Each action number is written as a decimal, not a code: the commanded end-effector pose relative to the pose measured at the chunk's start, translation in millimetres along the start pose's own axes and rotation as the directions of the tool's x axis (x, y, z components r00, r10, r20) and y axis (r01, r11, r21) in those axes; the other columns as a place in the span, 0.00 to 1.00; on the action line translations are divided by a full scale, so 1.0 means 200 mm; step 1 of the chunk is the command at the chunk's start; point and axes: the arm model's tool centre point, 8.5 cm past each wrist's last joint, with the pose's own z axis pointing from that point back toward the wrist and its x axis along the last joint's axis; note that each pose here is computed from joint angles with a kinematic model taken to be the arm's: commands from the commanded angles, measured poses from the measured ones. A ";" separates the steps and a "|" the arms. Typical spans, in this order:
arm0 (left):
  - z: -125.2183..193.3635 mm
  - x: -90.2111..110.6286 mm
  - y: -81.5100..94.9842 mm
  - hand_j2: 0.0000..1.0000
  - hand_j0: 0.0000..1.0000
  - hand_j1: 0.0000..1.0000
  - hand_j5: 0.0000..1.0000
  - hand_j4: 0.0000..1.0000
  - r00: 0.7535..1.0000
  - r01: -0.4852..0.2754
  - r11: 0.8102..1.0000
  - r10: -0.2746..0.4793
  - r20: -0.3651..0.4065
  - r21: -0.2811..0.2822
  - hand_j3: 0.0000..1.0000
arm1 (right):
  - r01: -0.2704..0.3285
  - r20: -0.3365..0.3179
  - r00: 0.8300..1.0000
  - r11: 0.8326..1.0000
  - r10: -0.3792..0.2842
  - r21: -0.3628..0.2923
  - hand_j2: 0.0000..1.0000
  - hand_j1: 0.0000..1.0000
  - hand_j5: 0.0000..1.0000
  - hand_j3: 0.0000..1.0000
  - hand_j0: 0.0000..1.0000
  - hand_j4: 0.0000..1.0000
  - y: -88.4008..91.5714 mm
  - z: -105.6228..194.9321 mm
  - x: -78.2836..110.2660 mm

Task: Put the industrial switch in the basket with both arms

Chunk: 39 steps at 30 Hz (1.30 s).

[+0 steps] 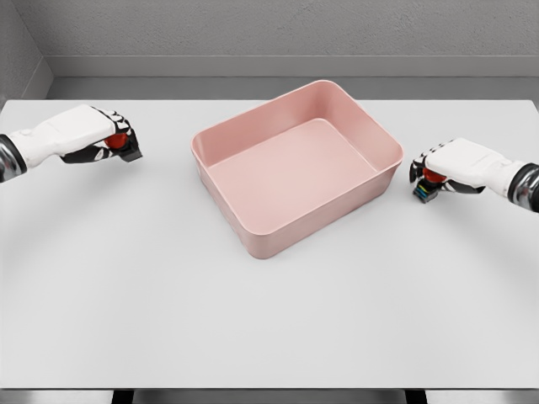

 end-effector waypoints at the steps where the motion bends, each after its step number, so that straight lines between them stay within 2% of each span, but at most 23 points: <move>1: 0.00 0.01 0.02 0.46 0.46 0.46 0.46 0.46 1.000 -0.001 1.000 0.001 0.008 0.010 0.46 | -0.002 0.001 1.000 1.000 0.002 -0.001 0.49 0.49 0.49 0.49 0.49 0.49 -0.01 0.01 -0.01; 13: -0.02 0.05 0.07 0.46 0.46 0.46 0.46 0.46 0.999 0.018 0.999 -0.019 0.035 0.031 0.46 | -0.023 0.004 1.000 1.000 0.023 -0.006 0.45 0.45 0.45 0.45 0.45 0.45 -0.04 0.04 -0.02; 16: -0.03 0.07 0.09 0.46 0.46 0.46 0.46 0.46 0.999 0.024 0.999 -0.025 0.047 0.037 0.46 | -0.054 0.006 0.999 0.998 0.054 -0.038 0.45 0.45 0.45 0.45 0.45 0.45 -0.12 0.06 -0.02; 25: -0.05 0.11 0.16 0.46 0.46 0.46 0.46 0.46 0.996 0.045 0.997 -0.050 0.076 0.064 0.46 | -0.096 0.012 0.995 0.993 0.097 -0.073 0.45 0.45 0.45 0.45 0.45 0.45 -0.22 0.12 -0.01; 27: -0.06 0.13 0.18 0.46 0.46 0.46 0.46 0.46 0.995 0.044 0.996 -0.051 0.089 0.076 0.46 | -0.122 0.014 0.992 0.989 0.124 -0.087 0.45 0.45 0.45 0.45 0.45 0.45 -0.28 0.14 0.00; 28: -0.06 0.14 0.18 0.46 0.46 0.46 0.46 0.46 0.994 0.046 0.996 -0.053 0.093 0.078 0.46 | -0.104 0.025 0.994 0.990 0.106 -0.094 0.45 0.45 0.45 0.45 0.45 0.45 -0.28 0.15 0.00; 39: -0.11 0.23 0.26 0.46 0.46 0.46 0.46 0.46 0.986 0.053 0.992 -0.071 0.150 0.118 0.46 | -0.167 0.039 0.984 0.974 0.174 -0.153 0.43 0.43 0.43 0.43 0.43 0.43 -0.46 0.18 0.05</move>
